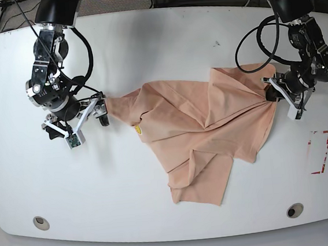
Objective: Fold the T-shirt properly
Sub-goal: 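Hold the shirt edges with both grippers, stretching it taut, then lift the peach shirt high with both grippers and shake it out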
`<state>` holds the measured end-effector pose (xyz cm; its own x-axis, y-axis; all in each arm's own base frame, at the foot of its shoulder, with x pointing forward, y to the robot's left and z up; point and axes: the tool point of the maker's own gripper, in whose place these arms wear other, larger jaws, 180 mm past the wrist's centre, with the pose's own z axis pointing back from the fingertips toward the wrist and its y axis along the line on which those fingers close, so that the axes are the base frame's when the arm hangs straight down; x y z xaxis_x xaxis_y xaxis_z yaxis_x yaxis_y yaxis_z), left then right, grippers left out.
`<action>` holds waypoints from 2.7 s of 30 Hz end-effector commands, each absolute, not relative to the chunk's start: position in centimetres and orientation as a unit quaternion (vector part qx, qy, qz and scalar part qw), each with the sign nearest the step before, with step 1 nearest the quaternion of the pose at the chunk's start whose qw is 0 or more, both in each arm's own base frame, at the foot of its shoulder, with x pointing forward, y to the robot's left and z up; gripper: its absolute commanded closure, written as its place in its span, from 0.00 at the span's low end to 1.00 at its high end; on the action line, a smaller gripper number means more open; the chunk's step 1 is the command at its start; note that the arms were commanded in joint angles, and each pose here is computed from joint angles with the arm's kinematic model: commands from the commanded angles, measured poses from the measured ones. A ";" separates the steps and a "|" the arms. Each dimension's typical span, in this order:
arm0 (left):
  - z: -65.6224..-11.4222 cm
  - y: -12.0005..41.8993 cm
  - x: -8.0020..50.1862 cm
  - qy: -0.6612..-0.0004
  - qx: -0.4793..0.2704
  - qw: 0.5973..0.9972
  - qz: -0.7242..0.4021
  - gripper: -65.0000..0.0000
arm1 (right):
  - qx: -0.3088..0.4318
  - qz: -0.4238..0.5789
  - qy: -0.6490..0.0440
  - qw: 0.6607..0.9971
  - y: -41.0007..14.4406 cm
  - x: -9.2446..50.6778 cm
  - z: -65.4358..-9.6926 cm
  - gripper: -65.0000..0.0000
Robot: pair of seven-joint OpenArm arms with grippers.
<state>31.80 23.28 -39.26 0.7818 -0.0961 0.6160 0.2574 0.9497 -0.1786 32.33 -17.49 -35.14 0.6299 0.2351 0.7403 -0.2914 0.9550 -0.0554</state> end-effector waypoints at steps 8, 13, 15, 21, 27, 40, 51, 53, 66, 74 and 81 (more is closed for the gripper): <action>-37.7 23.4 32.9 -0.341 -0.126 0.926 -0.099 1.00 | 0.107 0.123 -0.403 0.901 -14.9 29.8 -36.2 0.11; -37.8 23.4 32.9 -0.341 -0.127 0.926 -0.098 1.00 | 0.132 0.105 -0.390 0.905 -14.6 29.4 -37.6 0.11; -37.8 23.5 32.9 -0.341 -0.126 0.926 -0.098 1.00 | 0.139 0.100 -0.384 0.907 -14.6 29.4 -38.1 0.11; -37.7 23.6 32.9 -0.341 -0.124 0.927 -0.098 1.00 | 0.151 0.094 -0.372 0.911 -14.4 29.8 -39.1 0.11; -37.7 23.6 32.9 -0.341 -0.123 0.927 -0.098 1.00 | 0.154 0.091 -0.372 0.911 -14.3 30.4 -39.2 0.11; -37.9 23.6 32.7 -0.339 -0.124 0.927 -0.100 1.00 | 0.171 0.067 -0.373 0.909 -14.3 30.7 -40.9 0.16; -37.9 23.5 32.7 -0.337 -0.124 0.928 -0.102 1.00 | 0.171 0.067 -0.375 0.909 -14.3 30.7 -40.8 1.00; -37.9 23.5 32.7 -0.337 -0.124 0.928 -0.102 1.00 | 0.170 0.071 -0.377 0.908 -14.2 30.7 -40.6 1.00; -28.7 22.7 34.5 -0.428 -0.044 0.886 -0.175 1.00 | 0.116 0.129 -0.435 0.883 -14.5 31.0 -33.5 1.00; -21.6 22.6 37.0 -0.482 0.011 0.853 -0.200 1.00 | 0.078 0.167 -0.497 0.848 -14.9 32.8 -27.8 1.00; -15.9 23.1 39.6 -0.529 0.039 0.824 -0.198 1.00 | 0.037 0.188 -0.540 0.819 -16.7 35.9 -23.5 1.00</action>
